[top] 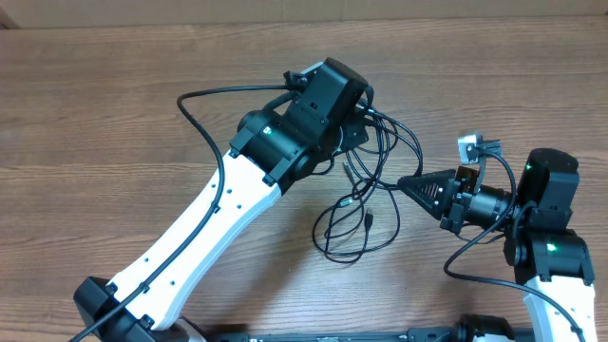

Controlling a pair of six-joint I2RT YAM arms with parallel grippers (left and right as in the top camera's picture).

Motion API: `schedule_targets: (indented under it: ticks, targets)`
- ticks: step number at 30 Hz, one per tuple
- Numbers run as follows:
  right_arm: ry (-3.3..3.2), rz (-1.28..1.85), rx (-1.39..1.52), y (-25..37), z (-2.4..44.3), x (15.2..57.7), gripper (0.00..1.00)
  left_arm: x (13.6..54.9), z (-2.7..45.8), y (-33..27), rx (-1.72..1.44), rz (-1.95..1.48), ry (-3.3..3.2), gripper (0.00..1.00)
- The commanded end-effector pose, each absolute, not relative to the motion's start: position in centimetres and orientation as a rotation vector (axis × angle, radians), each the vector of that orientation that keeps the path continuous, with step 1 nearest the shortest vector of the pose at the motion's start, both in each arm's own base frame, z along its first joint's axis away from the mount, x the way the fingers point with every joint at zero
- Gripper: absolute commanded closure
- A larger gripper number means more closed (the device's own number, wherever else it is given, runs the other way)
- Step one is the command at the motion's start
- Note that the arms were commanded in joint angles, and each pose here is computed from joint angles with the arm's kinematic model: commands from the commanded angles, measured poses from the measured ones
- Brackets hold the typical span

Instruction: Untangle cables

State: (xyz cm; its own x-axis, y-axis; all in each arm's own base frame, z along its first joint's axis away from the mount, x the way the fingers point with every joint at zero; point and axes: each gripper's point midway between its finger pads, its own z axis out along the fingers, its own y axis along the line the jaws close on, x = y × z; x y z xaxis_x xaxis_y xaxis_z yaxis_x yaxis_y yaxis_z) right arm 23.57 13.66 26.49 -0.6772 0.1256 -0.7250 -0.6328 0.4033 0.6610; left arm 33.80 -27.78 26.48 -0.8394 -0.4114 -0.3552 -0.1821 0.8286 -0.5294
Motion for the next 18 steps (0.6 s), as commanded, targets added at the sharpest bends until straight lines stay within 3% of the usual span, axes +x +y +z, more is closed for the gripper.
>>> schedule_targets:
  ticks: [1, 7, 12, 13, 14, 16, 17, 18]
  targets:
    - [1.939, 1.329, -0.431, 13.6, 26.6, 23.5, 0.96, 34.9, 26.7, -26.5, -0.615, -0.645, 2.491, 0.96]
    - [1.939, 1.329, -0.431, 13.6, 26.6, 23.5, 0.96, 33.7, 24.9, -23.4, -1.092, -0.544, 2.434, 0.96]
    - [1.939, 1.329, -0.431, 13.6, 26.6, 23.5, 0.96, 33.8, 24.9, -23.3, -1.01, -0.524, 2.453, 0.96]
    - [1.939, 1.328, -0.431, 13.6, 26.6, 23.5, 0.85, 33.9, 25.0, -23.4, -0.961, -0.512, 2.467, 0.96]
    - [1.946, 1.312, -0.422, 13.5, 26.5, 23.7, 0.54, 33.9, 25.0, -23.4, -0.878, -0.492, 2.489, 0.96]
    - [1.957, 1.292, -0.408, 13.3, 26.3, 24.0, 0.37, 33.9, 25.0, -23.4, -0.786, -0.468, 2.511, 0.96]
    - [1.962, 1.295, -0.404, 13.3, 26.2, 23.9, 0.22, 33.9, 25.0, -23.4, -0.713, -0.448, 2.525, 0.96]
    - [1.962, 1.295, -0.403, 13.3, 26.2, 23.9, 0.19, 33.8, 25.0, -23.4, -0.645, -0.432, 2.539, 0.96]
